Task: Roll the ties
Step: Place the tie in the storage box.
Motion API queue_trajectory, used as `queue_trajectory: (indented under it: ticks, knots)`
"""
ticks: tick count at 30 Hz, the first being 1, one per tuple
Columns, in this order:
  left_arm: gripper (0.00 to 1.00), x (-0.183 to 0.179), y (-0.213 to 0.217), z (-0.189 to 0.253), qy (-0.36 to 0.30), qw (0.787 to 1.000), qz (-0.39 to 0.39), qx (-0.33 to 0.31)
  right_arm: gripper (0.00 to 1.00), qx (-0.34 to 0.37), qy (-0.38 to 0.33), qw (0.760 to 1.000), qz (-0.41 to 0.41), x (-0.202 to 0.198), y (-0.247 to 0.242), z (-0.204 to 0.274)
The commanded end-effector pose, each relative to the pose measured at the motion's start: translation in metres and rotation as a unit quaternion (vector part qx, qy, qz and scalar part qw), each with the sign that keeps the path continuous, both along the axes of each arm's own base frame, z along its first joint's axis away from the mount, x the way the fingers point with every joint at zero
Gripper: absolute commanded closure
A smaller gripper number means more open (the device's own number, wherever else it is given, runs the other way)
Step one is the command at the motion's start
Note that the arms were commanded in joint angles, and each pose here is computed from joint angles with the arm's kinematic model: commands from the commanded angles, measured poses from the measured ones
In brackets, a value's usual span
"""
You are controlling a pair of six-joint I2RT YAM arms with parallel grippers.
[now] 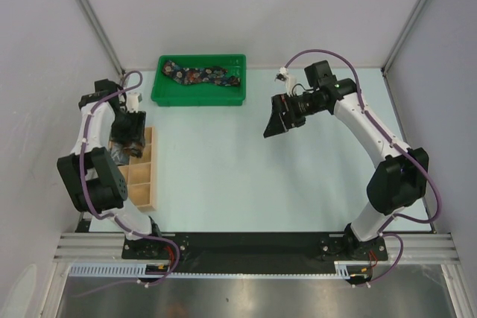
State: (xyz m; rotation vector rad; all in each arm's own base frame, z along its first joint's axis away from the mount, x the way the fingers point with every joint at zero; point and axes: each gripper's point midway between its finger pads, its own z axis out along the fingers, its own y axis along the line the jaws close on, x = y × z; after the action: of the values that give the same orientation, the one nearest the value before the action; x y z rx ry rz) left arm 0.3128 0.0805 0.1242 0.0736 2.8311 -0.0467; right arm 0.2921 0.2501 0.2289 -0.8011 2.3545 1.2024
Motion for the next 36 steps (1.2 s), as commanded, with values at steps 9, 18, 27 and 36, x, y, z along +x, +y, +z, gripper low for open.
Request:
queue_trajectory:
  ticks: [9,18,27,36]
  knots:
    - [1.0,0.002,0.003,-0.004,0.027,0.999,0.023,0.002,0.0,0.032,-0.004,0.999,0.01,-0.001,0.0,0.014]
    - [1.0,0.001,0.002,-0.021,0.039,0.999,0.034,-0.001,0.0,0.034,0.004,0.999,0.009,-0.002,-0.001,0.008]
    - [1.0,0.002,0.004,-0.037,0.052,0.998,0.042,-0.003,0.0,0.035,0.014,0.999,0.004,-0.001,-0.005,0.003]
    - [1.0,-0.006,0.003,-0.05,0.065,0.997,0.051,0.0,0.0,0.035,0.026,0.999,0.0,-0.001,-0.008,-0.001]
